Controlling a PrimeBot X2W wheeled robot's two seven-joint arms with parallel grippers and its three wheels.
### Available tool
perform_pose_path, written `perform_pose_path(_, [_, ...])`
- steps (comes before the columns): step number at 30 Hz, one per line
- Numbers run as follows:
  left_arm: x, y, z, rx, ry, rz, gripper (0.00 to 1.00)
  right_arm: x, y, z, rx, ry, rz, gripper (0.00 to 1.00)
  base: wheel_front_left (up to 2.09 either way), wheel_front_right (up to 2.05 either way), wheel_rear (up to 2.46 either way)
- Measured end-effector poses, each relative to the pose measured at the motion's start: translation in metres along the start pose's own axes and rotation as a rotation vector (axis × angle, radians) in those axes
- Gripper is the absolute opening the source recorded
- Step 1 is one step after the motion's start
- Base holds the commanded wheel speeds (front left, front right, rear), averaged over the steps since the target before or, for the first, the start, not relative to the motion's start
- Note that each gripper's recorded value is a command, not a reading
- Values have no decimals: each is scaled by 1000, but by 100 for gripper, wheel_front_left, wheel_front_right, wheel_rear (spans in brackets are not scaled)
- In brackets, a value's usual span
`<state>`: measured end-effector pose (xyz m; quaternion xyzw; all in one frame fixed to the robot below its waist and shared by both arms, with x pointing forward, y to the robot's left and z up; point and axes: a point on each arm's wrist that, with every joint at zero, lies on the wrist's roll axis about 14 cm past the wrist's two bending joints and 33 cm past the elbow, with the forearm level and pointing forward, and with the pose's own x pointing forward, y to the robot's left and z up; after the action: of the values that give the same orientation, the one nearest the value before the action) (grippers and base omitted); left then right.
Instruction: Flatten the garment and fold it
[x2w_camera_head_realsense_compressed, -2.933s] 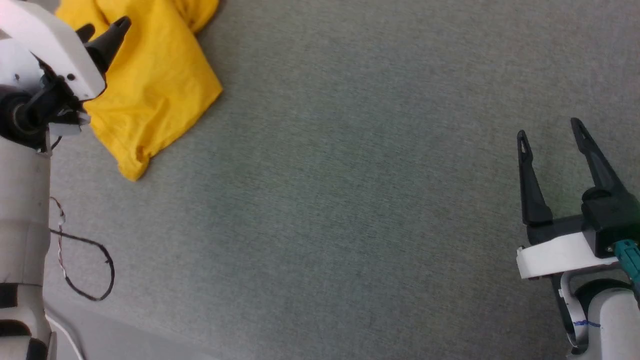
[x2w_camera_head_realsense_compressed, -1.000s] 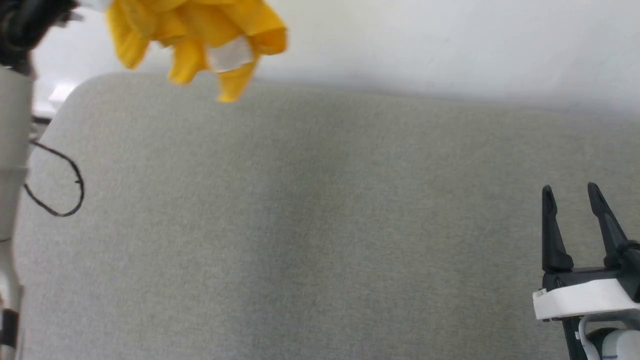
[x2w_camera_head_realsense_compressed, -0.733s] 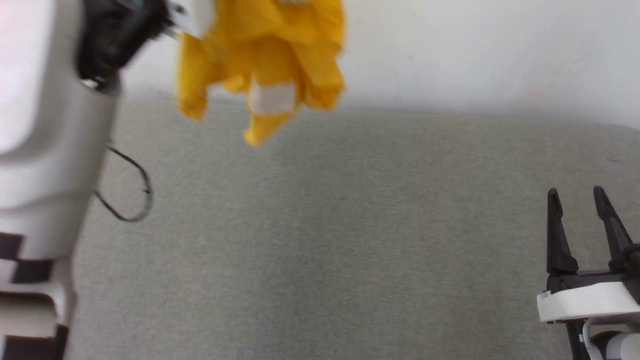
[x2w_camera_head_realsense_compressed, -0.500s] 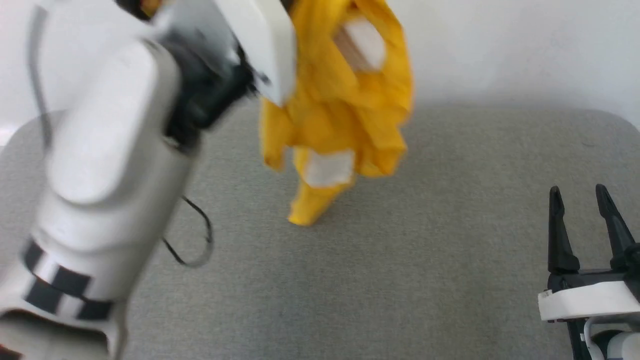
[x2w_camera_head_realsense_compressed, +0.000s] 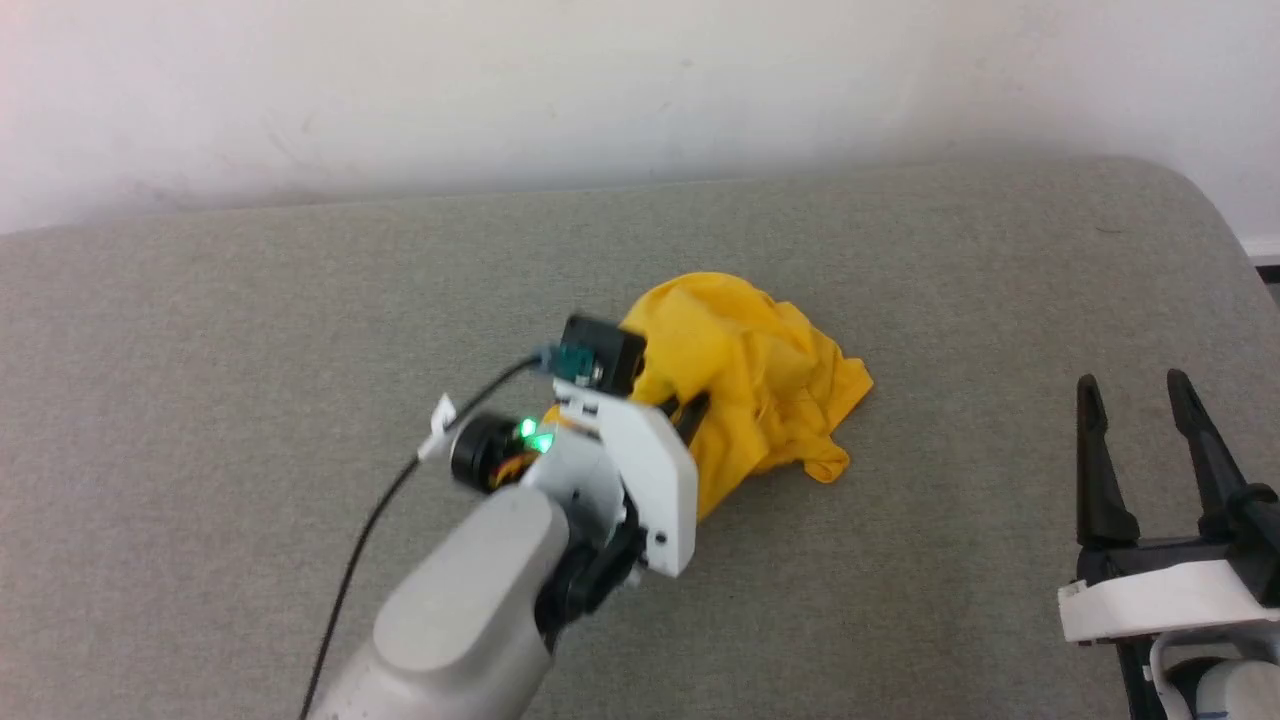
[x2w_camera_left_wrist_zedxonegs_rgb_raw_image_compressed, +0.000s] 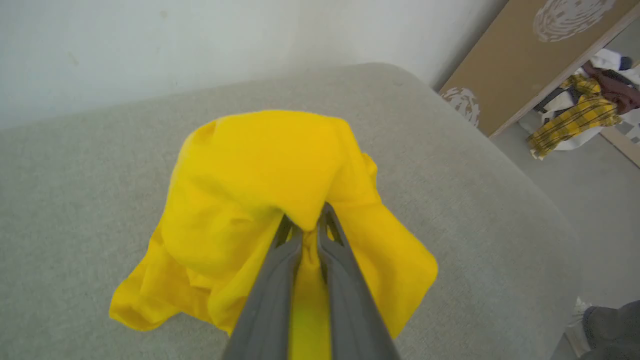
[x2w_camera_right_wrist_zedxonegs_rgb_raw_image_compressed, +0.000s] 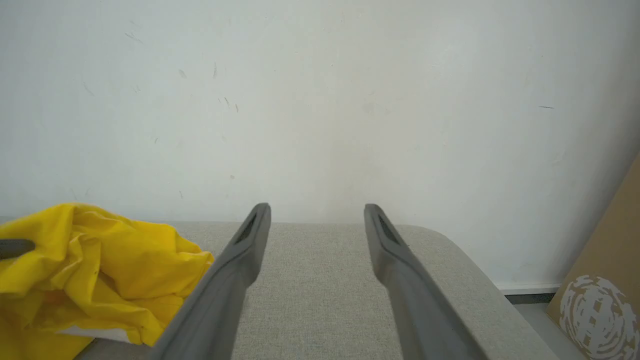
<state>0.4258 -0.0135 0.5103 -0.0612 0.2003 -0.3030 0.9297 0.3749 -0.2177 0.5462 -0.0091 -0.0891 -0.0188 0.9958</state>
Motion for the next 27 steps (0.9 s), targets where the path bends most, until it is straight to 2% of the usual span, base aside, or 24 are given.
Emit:
perform_pose_path(3, [4,12,-47,-37,90,65,0,-2,-2,-1,2,6,-7,100,0,0,0])
perform_pose_path(6, [3,20,-74,-63,141,113,0,-5,-6,-1,2,6,-18,100,0,0,0])
perform_pose_path(7, [2,21,-77,-61,144,121,11,-6,-6,0,3,6,-19,100,0,0,0])
perform_pose_path(8, [2,22,-76,-66,133,129,59,-7,-7,1,3,4,-20,100,0,0,0])
perform_pose_path(9, [2,22,-73,-79,111,136,100,-9,-7,1,3,3,-22,100,0,0,0])
perform_pose_path(15, [-5,20,-31,-100,-82,141,100,-16,-6,9,7,-12,-19,100,0,0,0])
perform_pose_path(20, [-33,22,32,-87,-372,136,100,-25,-7,16,8,-23,-20,100,0,0,0])
perform_pose_path(23, [-66,43,55,-45,-540,207,100,-31,-8,18,7,-24,-23,100,0,0,0])
perform_pose_path(27, [-110,73,53,18,-625,344,100,-37,-10,13,6,-7,-29,100,0,0,0])
